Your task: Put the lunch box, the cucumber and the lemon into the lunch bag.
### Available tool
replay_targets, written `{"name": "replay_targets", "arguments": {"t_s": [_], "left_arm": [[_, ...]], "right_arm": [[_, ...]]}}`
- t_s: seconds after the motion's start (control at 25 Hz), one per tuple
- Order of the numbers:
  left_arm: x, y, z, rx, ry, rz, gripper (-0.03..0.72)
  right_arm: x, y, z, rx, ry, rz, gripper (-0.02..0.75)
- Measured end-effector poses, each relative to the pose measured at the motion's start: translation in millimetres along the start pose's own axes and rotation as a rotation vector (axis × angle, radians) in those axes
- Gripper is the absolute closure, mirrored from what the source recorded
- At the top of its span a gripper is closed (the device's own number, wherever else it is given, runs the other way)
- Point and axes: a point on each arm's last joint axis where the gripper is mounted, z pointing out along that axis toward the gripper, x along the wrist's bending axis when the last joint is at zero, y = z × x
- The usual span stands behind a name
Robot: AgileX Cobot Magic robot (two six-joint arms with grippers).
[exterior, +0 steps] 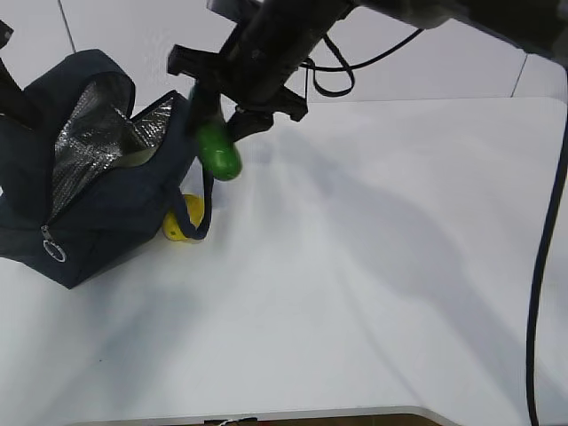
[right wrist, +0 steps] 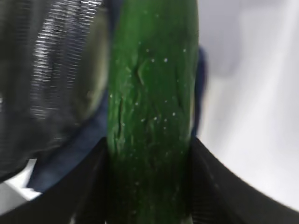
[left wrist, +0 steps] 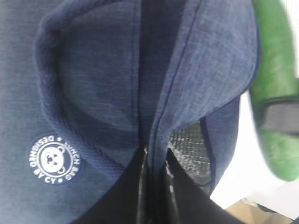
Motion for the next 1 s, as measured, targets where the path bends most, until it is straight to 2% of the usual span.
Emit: {"name": "replay_targets", "arguments": {"t_s": [0.24,0.4,0.56,0.84,1.0], "left_arm": [[-2.5,0.7,0.0,-0.008,-0.027,-0.002,0.688],[-4.0,1.2,0.0,-0.013,-0.044,0.000,0.688],[-4.0,1.2,0.0,-0.013,-0.044,0.000,0.688],[-4.7,1.4,-0.1,-0.015,-0.051,-0.003,0.688],[-5.4,1.6,-0.1,-0.018,-0.059,-0.006,0.688]], "right_arm": [[12.2,3.5,16.6,-0.013,0.223,0.046,0.386],[12.4,4.0,32.8,-0.006,0.319,0.088,0.386],[7.3,4.5,52.5,-0.003,0.377,0.152,0.386],[4.6,15.4,63.8,-0.114,0.446,0.233,0.386],[2.8,16.2,75.1,-0.131,0.487,0.274,0.386]]}}
